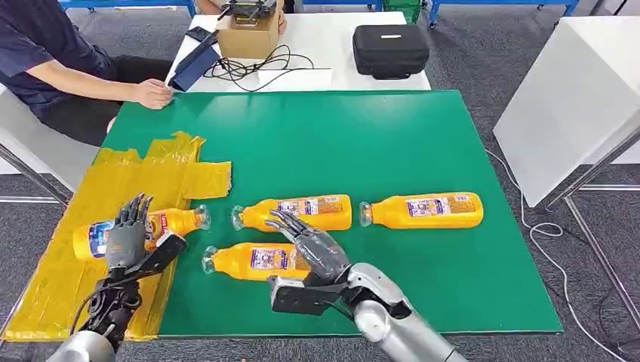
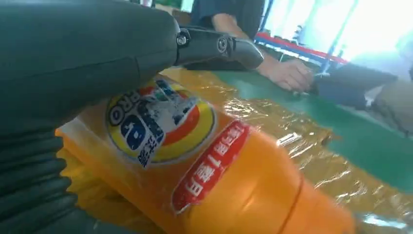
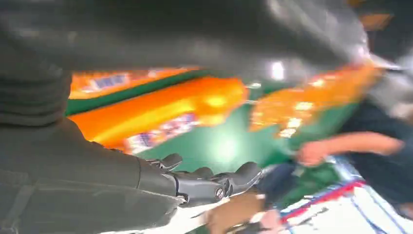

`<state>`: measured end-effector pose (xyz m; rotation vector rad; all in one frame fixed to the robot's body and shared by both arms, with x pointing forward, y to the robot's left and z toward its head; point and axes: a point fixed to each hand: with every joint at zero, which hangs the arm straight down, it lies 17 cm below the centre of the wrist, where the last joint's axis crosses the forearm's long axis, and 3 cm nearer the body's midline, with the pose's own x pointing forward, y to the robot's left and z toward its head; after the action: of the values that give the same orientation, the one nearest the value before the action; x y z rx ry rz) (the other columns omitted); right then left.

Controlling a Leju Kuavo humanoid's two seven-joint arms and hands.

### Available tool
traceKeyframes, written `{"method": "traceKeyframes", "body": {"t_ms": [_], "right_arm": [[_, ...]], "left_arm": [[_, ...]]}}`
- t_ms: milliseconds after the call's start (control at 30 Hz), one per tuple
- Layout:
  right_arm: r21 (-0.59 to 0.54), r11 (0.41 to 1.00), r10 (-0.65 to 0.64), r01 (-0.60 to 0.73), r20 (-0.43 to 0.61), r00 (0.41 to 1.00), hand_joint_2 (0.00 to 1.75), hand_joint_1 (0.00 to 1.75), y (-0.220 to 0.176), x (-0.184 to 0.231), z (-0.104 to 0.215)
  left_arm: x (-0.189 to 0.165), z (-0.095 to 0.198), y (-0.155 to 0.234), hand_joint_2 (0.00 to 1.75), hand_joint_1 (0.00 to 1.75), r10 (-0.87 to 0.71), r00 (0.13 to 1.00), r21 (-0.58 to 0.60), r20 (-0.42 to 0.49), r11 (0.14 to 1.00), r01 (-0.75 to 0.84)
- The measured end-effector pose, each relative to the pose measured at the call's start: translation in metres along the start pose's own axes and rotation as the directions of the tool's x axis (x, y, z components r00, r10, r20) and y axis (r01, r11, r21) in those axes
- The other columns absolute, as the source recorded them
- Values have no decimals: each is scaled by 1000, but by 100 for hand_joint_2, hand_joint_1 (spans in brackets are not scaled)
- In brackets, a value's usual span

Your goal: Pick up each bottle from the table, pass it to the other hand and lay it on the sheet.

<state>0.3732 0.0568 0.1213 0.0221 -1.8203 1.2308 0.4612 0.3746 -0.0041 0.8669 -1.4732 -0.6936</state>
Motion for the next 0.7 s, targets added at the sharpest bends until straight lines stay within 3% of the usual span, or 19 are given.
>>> {"method": "traceKeyframes", "body": {"t_ms": [133,367,533,700], "right_arm": [[27,998,51,-50,-35,998,175,0,12,-8,2],[26,954,297,-297,-174,939,175,0,21,-36,12],[78,949,314,-305,-208,926,175,0,44,-52,22],[122,946,323,-302,-240,915,175,0,59,-72,30]], "left_arm": [[1,6,1,0,0,35,999,9,12,999,-35],[12,20,36,0,0,342,938,128,60,929,-347],[21,31,77,0,0,477,869,254,130,832,-494],[35,36,105,0,0,488,849,304,201,793,-528]]}}
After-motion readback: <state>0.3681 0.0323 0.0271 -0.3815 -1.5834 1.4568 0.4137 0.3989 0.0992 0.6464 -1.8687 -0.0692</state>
